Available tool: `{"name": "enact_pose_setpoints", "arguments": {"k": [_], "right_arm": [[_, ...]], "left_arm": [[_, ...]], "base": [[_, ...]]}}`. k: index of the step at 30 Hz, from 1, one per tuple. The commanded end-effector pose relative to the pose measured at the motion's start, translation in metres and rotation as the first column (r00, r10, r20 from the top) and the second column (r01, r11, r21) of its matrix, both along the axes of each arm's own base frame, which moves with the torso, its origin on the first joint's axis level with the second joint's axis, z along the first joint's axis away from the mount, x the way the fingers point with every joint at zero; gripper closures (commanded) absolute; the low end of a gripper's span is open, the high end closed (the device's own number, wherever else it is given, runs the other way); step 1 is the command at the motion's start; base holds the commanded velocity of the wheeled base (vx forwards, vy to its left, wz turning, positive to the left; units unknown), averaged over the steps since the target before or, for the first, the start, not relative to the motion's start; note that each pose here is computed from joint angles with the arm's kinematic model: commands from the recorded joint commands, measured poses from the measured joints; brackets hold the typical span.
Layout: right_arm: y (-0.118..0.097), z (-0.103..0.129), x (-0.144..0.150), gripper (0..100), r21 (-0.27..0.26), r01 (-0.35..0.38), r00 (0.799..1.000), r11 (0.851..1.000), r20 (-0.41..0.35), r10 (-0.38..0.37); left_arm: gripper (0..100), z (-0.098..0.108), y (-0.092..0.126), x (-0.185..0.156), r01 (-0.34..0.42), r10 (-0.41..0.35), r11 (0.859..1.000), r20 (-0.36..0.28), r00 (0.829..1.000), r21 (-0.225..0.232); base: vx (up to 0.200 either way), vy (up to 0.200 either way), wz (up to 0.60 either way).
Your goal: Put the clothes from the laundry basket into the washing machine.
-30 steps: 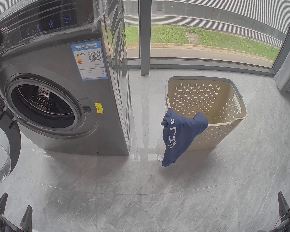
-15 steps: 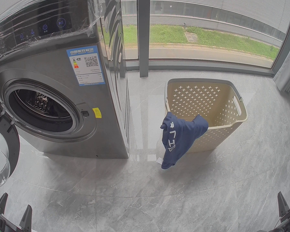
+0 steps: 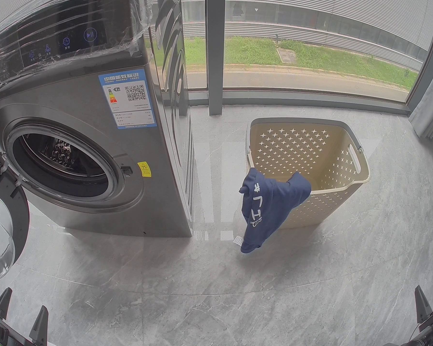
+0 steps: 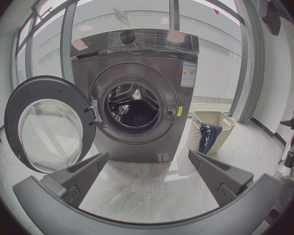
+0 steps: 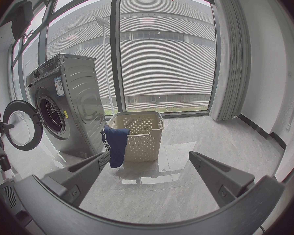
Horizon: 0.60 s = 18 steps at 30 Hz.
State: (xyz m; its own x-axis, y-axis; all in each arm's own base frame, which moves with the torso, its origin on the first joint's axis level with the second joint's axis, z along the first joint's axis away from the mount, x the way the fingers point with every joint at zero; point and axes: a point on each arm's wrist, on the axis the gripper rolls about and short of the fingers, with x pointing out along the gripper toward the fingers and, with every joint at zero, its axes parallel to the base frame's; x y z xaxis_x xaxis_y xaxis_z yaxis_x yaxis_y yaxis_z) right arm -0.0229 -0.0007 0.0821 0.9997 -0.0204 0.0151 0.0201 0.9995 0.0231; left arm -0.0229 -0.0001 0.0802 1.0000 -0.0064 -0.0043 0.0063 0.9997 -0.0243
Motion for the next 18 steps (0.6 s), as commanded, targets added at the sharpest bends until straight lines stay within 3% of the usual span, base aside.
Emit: {"name": "enact_pose_setpoints", "arguments": {"k": [1,18], "right_arm": [[0.0000,-0.0052,0.0001,0,0.000,0.000,1.000,1.000,-0.001,0.000],[0.0000,-0.0052,0.0001,0,0.000,0.000,1.000,1.000,-0.001,0.000]], "left_arm": [[0,-0.0044,0.0000,0.0000,0.000,0.000,1.000,0.000,1.000,0.000],[0,-0.0044,0.0000,0.0000,0.000,0.000,1.000,0.000,1.000,0.000]], "base": [[0.000,0.000,0.00],[0.000,0.000,0.00]]}}
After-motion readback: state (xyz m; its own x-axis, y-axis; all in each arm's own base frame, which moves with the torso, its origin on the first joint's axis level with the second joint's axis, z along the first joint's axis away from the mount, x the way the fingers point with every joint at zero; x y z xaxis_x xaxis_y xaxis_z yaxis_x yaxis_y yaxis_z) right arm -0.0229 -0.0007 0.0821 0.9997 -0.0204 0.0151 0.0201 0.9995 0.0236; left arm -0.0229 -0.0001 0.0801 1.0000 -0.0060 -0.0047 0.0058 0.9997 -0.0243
